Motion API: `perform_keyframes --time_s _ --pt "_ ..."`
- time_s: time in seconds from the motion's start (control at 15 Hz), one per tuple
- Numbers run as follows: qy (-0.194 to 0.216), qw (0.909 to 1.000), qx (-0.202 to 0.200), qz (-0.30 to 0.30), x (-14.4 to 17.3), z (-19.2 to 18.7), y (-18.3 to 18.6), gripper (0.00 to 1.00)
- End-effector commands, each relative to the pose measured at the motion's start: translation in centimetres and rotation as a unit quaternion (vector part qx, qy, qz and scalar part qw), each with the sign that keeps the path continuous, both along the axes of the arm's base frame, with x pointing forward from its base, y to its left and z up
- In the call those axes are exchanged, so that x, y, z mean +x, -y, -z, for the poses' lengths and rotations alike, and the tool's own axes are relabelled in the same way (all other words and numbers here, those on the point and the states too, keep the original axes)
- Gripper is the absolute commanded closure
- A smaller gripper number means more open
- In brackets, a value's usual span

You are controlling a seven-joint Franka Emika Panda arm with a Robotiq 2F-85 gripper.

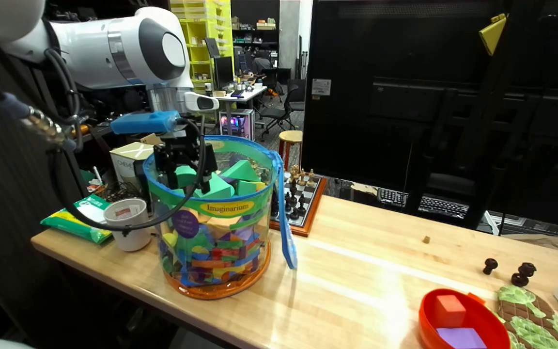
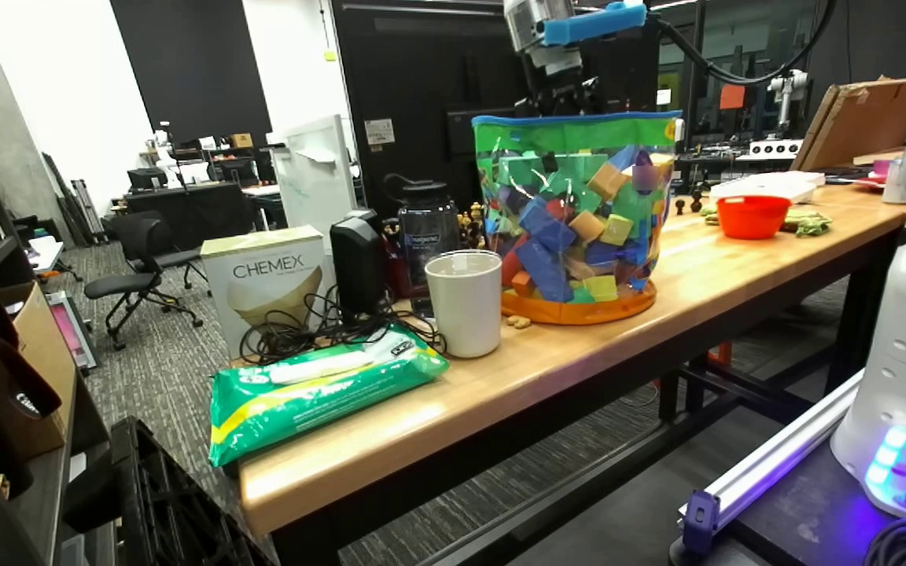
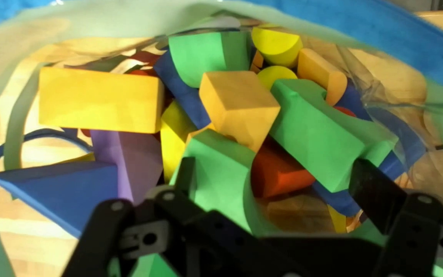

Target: Remove one green block from the toy bag and put it in the red bowl

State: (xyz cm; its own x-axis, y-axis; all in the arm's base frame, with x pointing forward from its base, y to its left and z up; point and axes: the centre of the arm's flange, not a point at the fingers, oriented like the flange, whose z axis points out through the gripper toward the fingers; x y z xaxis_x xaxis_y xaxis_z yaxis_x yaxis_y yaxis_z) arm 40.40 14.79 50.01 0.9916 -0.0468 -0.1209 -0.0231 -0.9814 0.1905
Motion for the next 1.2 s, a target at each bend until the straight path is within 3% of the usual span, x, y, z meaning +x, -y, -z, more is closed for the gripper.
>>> perform_keyframes --time_s 0.0,0.67,1.13 --pt "0.013 0.9997 -0.014 -0.012 -0.6 -0.6 0.1 0.00" --pt "0.058 0.9979 -0.022 -0.019 -1.4 -3.6 0.8 0.00" --pt "0.079 0.9964 0.029 0.003 -0.7 -2.1 4.6 0.00"
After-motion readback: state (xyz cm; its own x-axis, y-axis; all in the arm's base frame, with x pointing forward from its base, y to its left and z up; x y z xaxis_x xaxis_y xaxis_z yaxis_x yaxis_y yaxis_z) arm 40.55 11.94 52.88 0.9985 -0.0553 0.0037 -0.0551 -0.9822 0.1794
